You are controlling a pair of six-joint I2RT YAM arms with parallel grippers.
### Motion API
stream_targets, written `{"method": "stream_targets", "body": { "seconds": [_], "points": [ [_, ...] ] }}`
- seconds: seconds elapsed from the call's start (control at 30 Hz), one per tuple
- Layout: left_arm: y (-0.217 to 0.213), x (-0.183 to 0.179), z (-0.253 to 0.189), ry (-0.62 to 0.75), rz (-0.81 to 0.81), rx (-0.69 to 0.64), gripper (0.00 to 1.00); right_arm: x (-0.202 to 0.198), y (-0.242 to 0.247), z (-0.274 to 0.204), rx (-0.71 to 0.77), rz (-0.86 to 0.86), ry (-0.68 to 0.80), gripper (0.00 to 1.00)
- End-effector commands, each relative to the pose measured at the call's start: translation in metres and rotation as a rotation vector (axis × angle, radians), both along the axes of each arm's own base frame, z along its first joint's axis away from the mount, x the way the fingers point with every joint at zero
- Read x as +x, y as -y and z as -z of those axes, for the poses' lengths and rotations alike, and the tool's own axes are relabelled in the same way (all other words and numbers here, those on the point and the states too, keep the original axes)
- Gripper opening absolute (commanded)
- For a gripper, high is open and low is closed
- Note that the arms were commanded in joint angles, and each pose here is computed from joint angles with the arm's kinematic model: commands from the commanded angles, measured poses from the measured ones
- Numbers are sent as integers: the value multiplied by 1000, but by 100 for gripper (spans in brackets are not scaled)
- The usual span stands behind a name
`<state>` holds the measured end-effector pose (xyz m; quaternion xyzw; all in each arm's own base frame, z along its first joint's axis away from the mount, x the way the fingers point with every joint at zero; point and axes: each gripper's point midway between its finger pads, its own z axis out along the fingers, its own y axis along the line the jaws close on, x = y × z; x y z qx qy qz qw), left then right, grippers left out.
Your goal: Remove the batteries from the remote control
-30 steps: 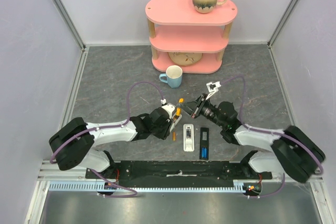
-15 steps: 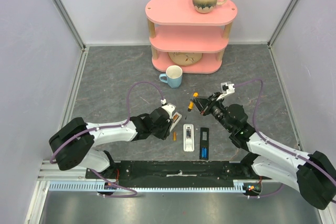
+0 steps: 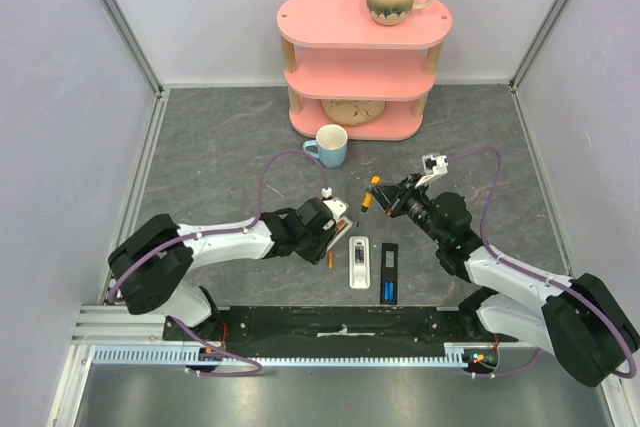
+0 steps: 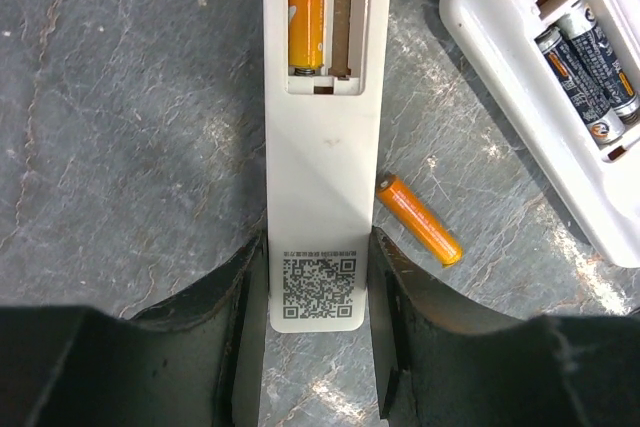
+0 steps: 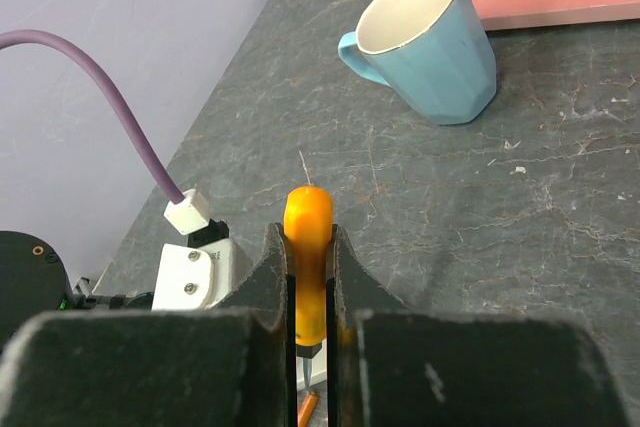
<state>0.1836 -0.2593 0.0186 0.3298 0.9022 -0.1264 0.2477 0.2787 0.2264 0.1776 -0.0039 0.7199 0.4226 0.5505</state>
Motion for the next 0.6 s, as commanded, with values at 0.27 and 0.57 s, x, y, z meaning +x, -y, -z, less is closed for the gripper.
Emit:
{"method": "stream_targets", "body": {
  "seconds": [0.27, 0.57],
  "points": [
    [29, 15, -16, 45, 166, 10, 2, 3, 1, 3, 37, -54, 13, 0],
    [34, 21, -12, 50, 269, 71, 5, 15, 10, 17, 35, -13, 4, 0]
  ]
}}
